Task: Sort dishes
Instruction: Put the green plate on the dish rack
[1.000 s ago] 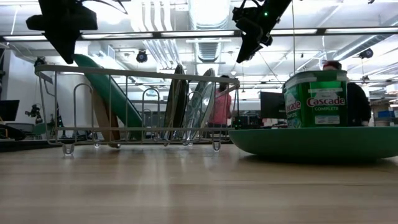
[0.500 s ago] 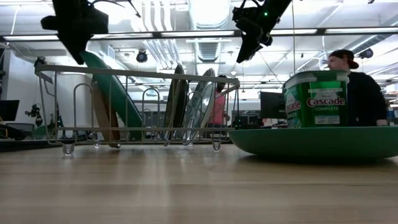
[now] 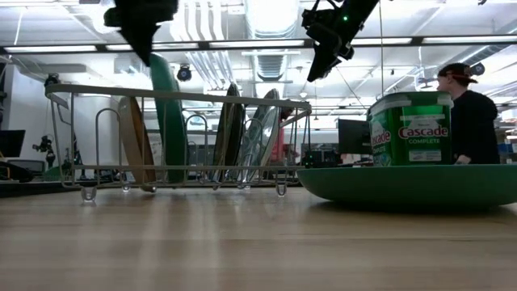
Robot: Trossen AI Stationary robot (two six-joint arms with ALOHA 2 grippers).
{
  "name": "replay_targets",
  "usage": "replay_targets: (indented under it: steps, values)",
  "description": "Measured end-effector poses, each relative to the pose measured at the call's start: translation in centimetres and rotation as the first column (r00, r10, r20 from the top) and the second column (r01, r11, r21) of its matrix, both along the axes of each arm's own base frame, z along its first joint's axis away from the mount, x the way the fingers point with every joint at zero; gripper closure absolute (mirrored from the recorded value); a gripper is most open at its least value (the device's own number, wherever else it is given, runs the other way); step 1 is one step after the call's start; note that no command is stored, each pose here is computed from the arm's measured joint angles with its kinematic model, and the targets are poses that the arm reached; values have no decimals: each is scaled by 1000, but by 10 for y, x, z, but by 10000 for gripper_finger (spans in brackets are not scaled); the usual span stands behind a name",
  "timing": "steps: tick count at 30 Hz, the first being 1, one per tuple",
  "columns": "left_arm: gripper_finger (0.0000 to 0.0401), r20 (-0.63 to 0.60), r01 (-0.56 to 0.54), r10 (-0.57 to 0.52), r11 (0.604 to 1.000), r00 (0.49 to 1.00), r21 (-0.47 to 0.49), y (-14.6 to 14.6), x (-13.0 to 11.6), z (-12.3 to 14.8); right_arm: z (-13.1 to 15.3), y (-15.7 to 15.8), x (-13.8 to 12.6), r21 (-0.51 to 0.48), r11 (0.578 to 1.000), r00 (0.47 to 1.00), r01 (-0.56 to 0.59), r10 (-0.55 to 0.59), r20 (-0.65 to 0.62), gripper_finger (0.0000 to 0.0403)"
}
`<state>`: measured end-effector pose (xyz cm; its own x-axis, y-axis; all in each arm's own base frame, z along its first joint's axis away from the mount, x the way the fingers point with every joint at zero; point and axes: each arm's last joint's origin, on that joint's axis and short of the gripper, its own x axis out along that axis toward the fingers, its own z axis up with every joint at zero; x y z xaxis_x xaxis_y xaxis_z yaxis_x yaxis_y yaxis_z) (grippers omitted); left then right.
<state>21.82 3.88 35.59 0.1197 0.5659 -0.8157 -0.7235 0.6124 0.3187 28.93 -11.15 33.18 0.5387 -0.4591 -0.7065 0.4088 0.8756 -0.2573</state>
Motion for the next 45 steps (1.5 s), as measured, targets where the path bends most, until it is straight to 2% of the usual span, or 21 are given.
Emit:
replay_targets:
  steps: [9, 17, 23, 33, 38, 45]
  values:
    - [401, -76, 89, -85, 995, 993, 51, 6, 41, 10, -10, 0, -1, 8, 1000, 1000, -2, 3, -30, 403]
    - [401, -94, 104, -95, 990, 991, 96, 9, 53, 15, -26, 1, -2, 25, 1000, 998, 5, -4, -60, 403]
    - [401, -60, 98, -92, 990, 994, 106, 9, 53, 21, -25, 1, -2, 23, 1000, 999, 6, -4, -53, 403]
    - [401, -85, 102, -94, 990, 992, 95, 9, 53, 18, -24, 0, 0, 14, 1000, 1000, 5, -4, -30, 403]
    - [401, -114, 55, -46, 995, 992, 83, 7, 42, 20, -26, 0, 0, 16, 1000, 999, 5, -4, -35, 403]
    - [401, -50, 28, -24, 997, 998, 78, 0, 23, 27, -35, 1, -2, 25, 1000, 998, 5, -3, -62, 403]
